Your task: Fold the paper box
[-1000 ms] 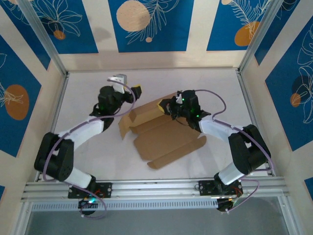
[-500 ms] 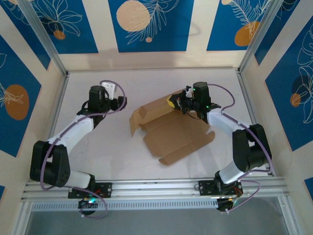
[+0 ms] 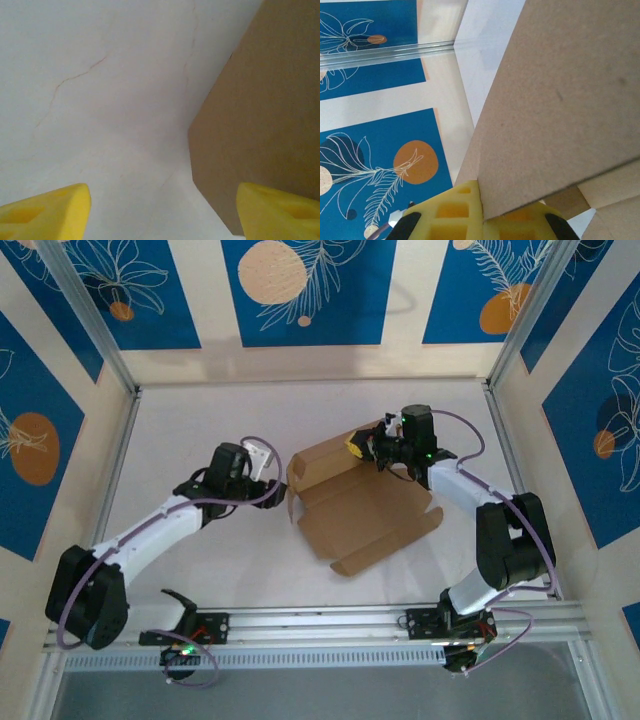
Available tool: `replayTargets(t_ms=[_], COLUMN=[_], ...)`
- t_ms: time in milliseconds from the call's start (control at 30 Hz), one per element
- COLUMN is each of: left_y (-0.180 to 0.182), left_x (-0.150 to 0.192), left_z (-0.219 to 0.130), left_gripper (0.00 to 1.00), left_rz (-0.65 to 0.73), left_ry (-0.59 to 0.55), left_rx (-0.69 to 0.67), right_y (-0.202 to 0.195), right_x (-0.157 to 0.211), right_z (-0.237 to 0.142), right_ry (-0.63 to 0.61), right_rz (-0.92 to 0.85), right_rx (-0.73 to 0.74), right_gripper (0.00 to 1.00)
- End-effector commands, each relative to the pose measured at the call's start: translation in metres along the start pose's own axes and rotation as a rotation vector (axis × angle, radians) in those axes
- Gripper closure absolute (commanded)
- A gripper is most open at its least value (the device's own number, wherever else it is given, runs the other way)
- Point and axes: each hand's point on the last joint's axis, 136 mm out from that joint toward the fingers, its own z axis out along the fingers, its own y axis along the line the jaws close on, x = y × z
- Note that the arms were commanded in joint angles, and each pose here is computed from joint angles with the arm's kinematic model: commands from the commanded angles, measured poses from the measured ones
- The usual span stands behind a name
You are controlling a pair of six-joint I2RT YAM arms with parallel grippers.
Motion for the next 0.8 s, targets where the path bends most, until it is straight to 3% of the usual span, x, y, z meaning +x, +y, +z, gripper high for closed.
replayTargets(t_ms=[0,267,533,767], left_y=[0.003,0.009,-0.037,-0.047], left_x=[0.013,-0.010,-0.029,-0.035], left_z=[-0.008,0.013,0.011,0.017], left_gripper=[0.21,0.20,0.20,0.20], left_rz=[0.025,0.124,0.159,0.147], left_ry=[0.010,-0.057,-0.139,-0.158], left_rx=[-0.031,-0.066,0.176,0.218], right_y=[0.013,0.020,0.016,0.013], right_x=[-0.002,0.002,0.005,0.011], right_z=[-0.001,0.004,0.007,0.015], right_ry=[0.023,0.062,0.077,0.090], right_rz=[-0.002,-0.003,-0.002,0.006], right_rx=[-0.034,-0.068,-0.054,-0.050], right_gripper=[1.00,1.00,1.00,1.00])
